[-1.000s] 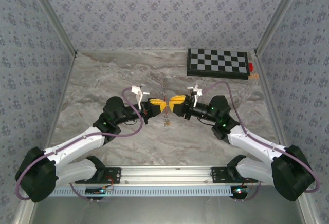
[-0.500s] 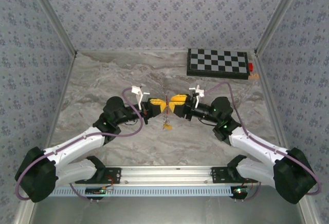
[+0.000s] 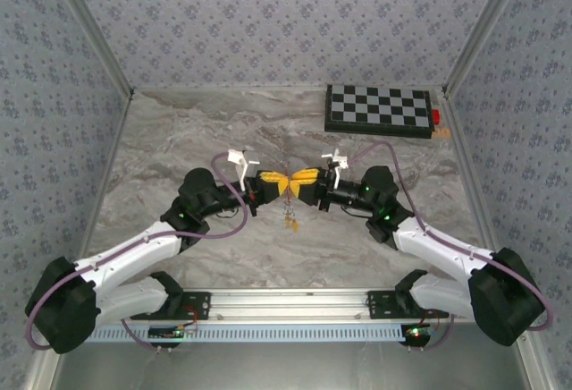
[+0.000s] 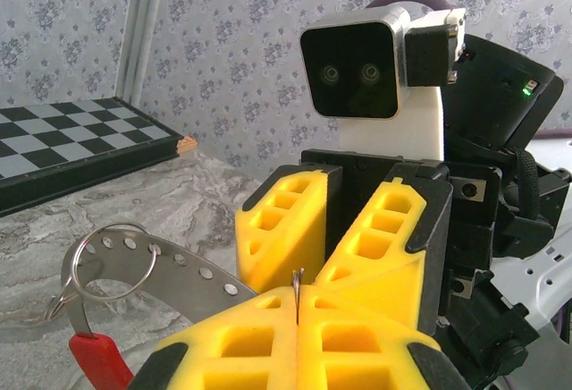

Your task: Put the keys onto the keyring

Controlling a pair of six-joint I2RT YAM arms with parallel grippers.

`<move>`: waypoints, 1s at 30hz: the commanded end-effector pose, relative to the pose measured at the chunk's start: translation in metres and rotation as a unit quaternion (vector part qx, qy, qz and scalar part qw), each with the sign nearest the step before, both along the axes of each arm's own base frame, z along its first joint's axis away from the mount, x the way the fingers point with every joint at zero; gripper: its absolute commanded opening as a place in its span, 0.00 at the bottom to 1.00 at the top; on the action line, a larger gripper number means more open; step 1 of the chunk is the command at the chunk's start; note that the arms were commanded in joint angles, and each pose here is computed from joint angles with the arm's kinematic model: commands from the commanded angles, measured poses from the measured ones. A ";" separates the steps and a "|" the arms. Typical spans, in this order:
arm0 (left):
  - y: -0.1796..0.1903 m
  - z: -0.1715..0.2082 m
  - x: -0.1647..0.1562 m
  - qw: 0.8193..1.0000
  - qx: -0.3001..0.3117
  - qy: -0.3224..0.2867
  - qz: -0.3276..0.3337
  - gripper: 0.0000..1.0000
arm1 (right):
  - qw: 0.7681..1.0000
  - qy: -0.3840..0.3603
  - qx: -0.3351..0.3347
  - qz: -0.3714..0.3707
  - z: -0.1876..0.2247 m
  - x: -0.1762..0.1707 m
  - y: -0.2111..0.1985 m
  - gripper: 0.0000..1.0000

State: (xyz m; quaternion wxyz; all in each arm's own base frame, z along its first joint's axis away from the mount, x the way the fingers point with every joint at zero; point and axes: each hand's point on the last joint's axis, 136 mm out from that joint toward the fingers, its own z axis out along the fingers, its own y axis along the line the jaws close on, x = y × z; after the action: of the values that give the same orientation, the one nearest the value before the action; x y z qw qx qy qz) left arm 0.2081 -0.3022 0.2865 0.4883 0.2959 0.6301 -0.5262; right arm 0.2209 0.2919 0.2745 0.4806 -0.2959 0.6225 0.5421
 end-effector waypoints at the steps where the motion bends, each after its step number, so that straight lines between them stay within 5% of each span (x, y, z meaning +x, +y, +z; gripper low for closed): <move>1: 0.000 0.023 -0.006 0.999 -0.023 -0.032 -0.011 0.00 | 0.999 -0.027 0.017 0.018 0.021 -0.004 0.005 0.23; 7: 0.000 0.023 -0.006 0.999 -0.020 -0.033 -0.010 0.00 | 0.999 -0.025 0.012 0.025 0.017 -0.005 0.007 0.00; 9: 0.001 0.023 -0.005 0.999 -0.018 -0.031 -0.005 0.00 | 0.999 -0.026 0.010 0.019 0.017 -0.003 0.005 0.00; 12: 0.003 0.021 -0.001 0.999 -0.010 -0.029 0.008 0.17 | 1.000 -0.028 0.000 0.011 0.016 -0.001 0.001 0.00; 18: 0.012 0.020 0.003 0.999 0.015 -0.031 0.028 0.31 | 0.998 -0.042 -0.053 -0.008 0.009 0.001 -0.010 0.00; 30: 0.017 0.015 0.003 0.997 0.061 -0.053 0.018 0.31 | 0.981 -0.036 -0.192 0.001 0.000 -0.007 -0.023 0.00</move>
State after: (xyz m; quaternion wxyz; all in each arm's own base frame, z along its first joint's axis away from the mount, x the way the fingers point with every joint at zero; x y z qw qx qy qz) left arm 0.2153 -0.2842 0.2840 0.4998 0.3150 0.6593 -0.4652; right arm 0.2206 0.2764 0.2746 0.4530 -0.3749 0.6842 0.4315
